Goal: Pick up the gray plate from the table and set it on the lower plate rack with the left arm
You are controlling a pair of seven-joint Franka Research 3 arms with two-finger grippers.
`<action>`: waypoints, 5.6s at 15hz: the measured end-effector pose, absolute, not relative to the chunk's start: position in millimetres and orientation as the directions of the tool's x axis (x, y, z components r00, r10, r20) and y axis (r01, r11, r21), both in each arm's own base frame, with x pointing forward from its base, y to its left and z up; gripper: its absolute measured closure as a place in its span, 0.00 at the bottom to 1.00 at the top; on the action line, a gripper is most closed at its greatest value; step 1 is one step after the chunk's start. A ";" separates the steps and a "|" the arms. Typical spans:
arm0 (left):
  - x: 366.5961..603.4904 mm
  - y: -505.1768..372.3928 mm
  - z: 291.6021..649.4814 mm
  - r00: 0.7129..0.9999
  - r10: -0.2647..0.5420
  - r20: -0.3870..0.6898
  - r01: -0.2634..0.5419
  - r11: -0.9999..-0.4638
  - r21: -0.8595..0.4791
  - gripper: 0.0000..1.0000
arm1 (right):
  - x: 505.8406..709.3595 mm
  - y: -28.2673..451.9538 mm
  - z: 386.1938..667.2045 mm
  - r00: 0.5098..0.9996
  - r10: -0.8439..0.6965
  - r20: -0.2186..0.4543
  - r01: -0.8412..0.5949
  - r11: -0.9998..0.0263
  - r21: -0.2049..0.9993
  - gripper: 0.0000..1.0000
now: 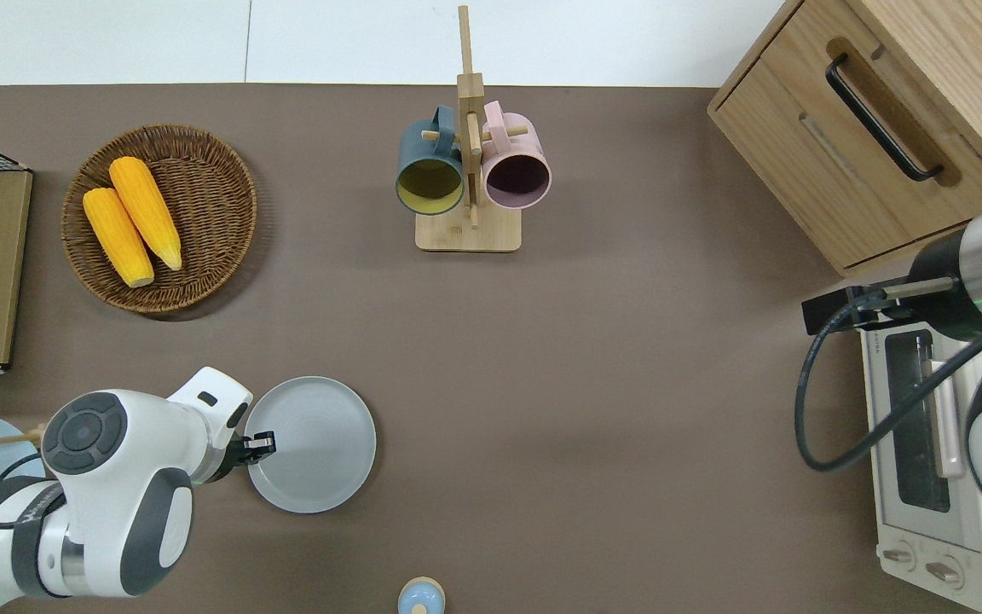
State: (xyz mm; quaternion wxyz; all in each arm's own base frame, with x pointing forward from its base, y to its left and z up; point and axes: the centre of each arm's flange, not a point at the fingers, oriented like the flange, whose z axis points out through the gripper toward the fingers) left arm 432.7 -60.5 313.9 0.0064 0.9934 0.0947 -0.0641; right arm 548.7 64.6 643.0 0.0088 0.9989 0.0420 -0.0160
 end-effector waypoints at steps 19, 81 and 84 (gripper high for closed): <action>461.4 -28.3 505.1 0.958 0.264 -0.111 0.151 -0.795 -0.587 0.99 | 548.7 64.6 643.0 0.996 0.084 -0.033 0.084 -0.996 0.016 0.01; 505.7 -21.1 463.8 0.900 0.411 -0.149 0.277 -0.801 -0.531 0.00 | 548.7 64.5 643.0 0.996 0.084 -0.033 0.084 -0.996 0.016 0.01; 505.6 -52.6 479.4 0.903 0.394 -0.171 0.293 -0.856 -0.426 0.00 | 548.7 64.6 643.0 0.996 0.084 -0.033 0.084 -0.996 0.016 0.01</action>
